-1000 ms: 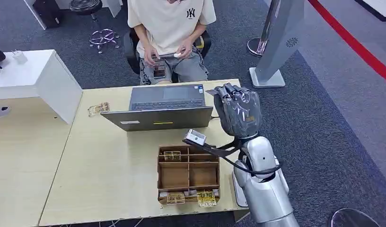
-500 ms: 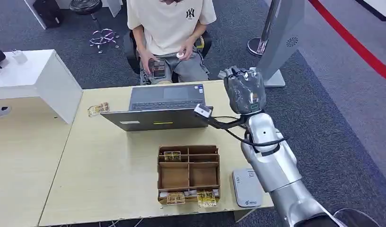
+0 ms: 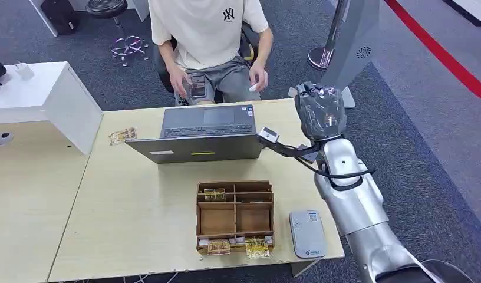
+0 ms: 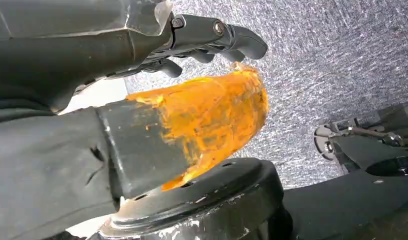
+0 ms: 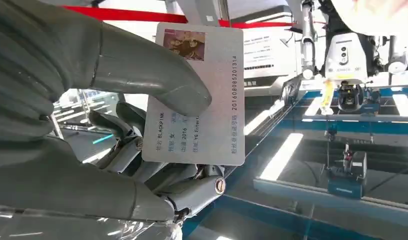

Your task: Pass the card to the sensor for recognition and then transmit it.

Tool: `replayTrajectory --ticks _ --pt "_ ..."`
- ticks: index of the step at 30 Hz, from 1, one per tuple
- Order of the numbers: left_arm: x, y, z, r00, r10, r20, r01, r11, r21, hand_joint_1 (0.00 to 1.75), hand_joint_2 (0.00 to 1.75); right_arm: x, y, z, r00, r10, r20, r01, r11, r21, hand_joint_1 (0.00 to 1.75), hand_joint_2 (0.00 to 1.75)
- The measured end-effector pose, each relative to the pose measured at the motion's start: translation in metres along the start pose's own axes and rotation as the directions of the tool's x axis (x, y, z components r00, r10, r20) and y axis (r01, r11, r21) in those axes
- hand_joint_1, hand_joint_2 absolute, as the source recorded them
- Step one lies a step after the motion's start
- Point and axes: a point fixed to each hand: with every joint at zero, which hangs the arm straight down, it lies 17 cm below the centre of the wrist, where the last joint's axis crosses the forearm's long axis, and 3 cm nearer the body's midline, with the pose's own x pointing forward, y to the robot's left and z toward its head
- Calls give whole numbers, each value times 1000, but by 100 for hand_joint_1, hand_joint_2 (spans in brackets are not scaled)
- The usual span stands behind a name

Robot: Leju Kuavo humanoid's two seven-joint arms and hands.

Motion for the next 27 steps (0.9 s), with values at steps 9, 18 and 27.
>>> replayTrajectory --ticks 9,18,27 --pt "-2 0 0 1000 -3 -2 3 1000 2 0 0 -1 4 13 1000 4 -3 -4 1000 17 175 175" --pt "-7 1 -1 1000 -11 -10 11 1000 3 0 0 3 5 24 1000 4 -1 -4 1000 29 175 175" --pt "-10 -1 -1 1000 -13 -14 13 1000 -2 0 0 2 5 29 1000 5 -6 -5 1000 31 175 175"
